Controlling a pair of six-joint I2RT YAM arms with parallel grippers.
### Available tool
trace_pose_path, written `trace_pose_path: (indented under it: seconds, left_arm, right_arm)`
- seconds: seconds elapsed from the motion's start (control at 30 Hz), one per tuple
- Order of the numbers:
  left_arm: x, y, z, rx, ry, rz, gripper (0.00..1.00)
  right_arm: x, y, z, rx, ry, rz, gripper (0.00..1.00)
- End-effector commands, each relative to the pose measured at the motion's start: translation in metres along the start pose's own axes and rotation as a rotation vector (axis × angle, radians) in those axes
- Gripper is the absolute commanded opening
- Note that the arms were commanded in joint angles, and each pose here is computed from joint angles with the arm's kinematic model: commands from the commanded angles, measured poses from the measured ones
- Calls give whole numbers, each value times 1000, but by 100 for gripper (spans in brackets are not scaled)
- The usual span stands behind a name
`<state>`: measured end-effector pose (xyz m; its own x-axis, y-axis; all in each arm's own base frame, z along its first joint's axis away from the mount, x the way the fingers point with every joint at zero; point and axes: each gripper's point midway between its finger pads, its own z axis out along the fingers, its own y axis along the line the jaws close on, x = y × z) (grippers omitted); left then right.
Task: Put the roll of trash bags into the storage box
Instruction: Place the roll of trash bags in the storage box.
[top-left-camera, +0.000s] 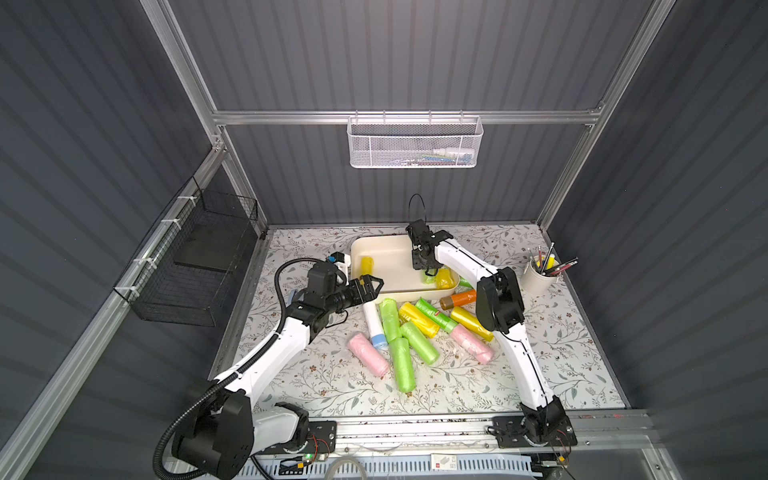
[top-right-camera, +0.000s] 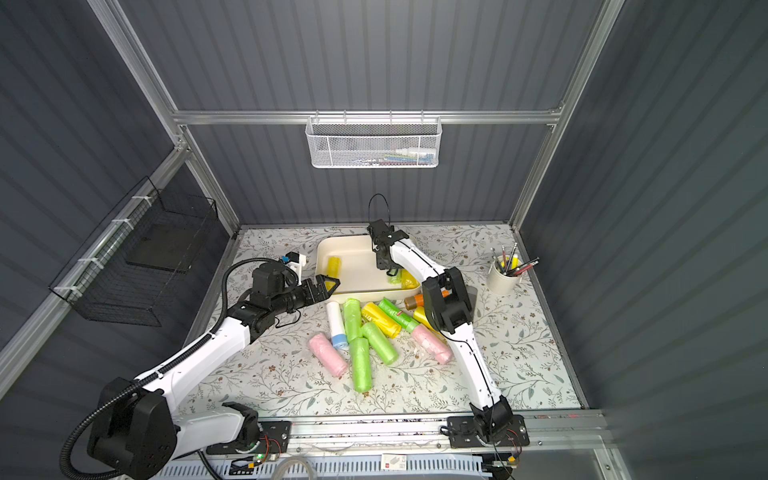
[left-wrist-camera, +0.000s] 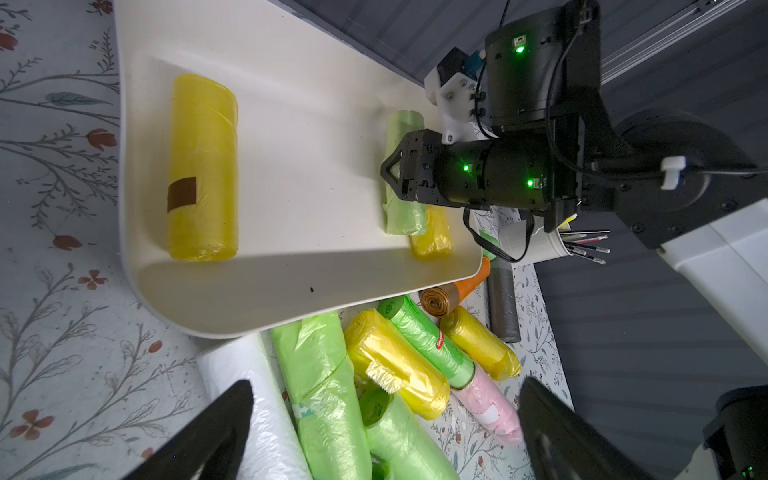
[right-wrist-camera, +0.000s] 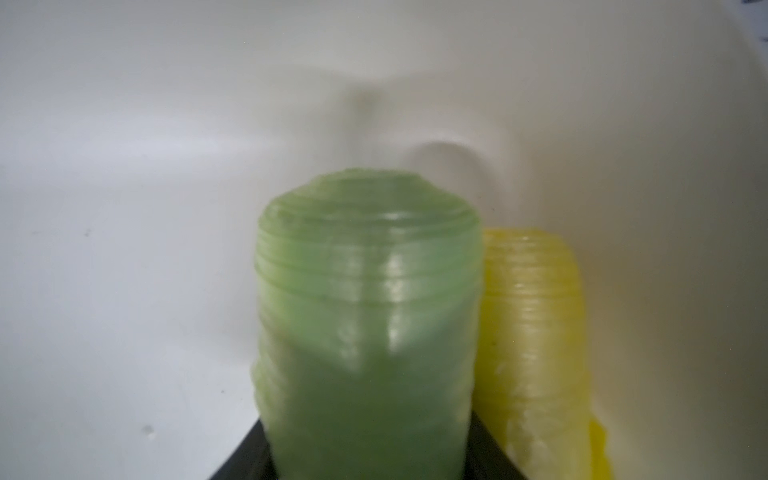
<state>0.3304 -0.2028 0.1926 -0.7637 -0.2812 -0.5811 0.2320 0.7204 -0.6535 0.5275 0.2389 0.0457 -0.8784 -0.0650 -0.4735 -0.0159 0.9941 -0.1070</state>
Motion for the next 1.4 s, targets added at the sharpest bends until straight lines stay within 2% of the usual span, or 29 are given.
trace_pose_path:
  seconds: [0.0,0.2,0.3,0.43,0.6,0.77,1.0,1.37]
  left_arm:
    - [3,1,3,4,3,10,100]
    - [3,1,3,5,6,10,100]
    - [3,0,3,5,7,11,100]
    - [3,1,3,2,4,11,100]
    - [5,3,3,-3,7,9,100]
    - [3,1,2,3,5,11,100]
    - [4,4,2,-13,9,14,100]
    - [4,5,2,-20,7,14,100]
  right_arm:
    - [-2,-8,1,42,-1,-10,50]
    - [1,-8,7,47,6,-14,51]
    - [1,-8,9,47,6,-11,59]
    - [0,-9,9,44,9,-7,63]
    - [-1,-13,6,55,6,4,64]
    - [-11,-13,-9,37,-25,25,64]
    - [-23,-22,-37,36,-96,56,78]
    - [-46,-20,-88,-62,-177,93,79]
